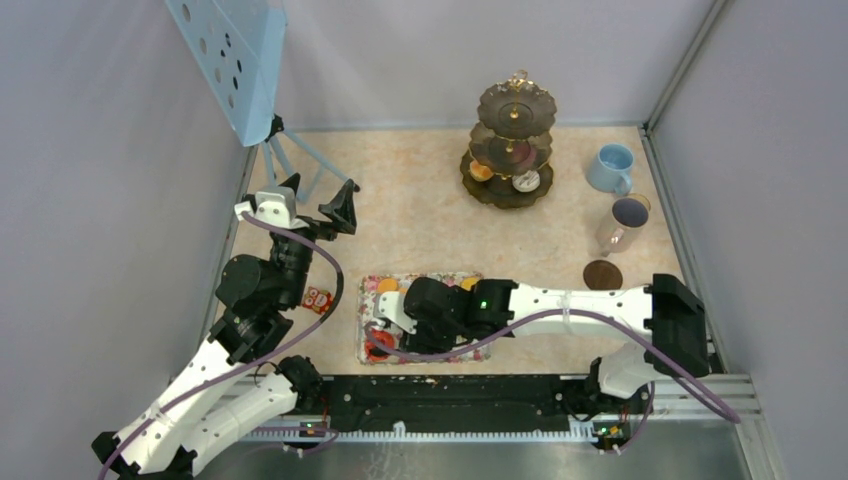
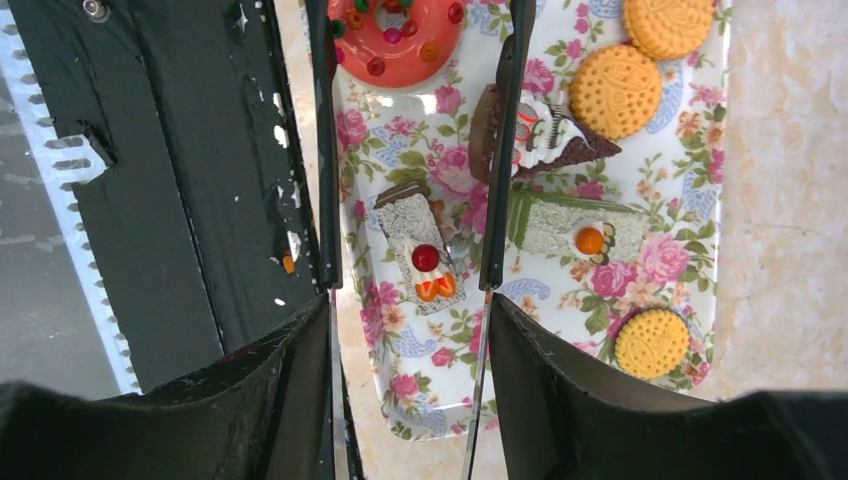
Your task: Serve the afternoon tea
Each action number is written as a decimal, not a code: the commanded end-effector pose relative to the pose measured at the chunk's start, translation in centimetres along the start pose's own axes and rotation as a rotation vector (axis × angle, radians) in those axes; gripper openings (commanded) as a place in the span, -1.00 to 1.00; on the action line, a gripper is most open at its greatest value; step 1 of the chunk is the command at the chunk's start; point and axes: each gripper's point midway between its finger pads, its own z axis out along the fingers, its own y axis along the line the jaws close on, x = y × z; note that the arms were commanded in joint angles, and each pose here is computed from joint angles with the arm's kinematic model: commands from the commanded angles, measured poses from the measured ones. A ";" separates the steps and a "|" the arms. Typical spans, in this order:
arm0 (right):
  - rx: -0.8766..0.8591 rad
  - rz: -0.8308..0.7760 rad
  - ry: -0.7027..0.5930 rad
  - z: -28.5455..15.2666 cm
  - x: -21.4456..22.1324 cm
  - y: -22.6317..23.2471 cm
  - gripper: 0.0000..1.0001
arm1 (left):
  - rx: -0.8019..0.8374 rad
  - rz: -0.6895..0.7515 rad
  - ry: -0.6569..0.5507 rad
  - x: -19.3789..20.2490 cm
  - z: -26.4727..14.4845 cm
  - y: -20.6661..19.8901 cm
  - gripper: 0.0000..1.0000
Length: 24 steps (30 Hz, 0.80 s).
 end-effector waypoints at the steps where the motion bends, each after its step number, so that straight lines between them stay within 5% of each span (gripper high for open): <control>1: -0.019 -0.026 -0.089 0.0 -3.3 0.2 0.08 | -0.010 -0.014 -0.034 -0.8 0.1 0.2 0.97; 24: -0.075 -0.017 -0.039 2.7 -2.6 1.3 0.05 | -0.004 -0.015 -0.035 -0.9 0.1 0.1 0.98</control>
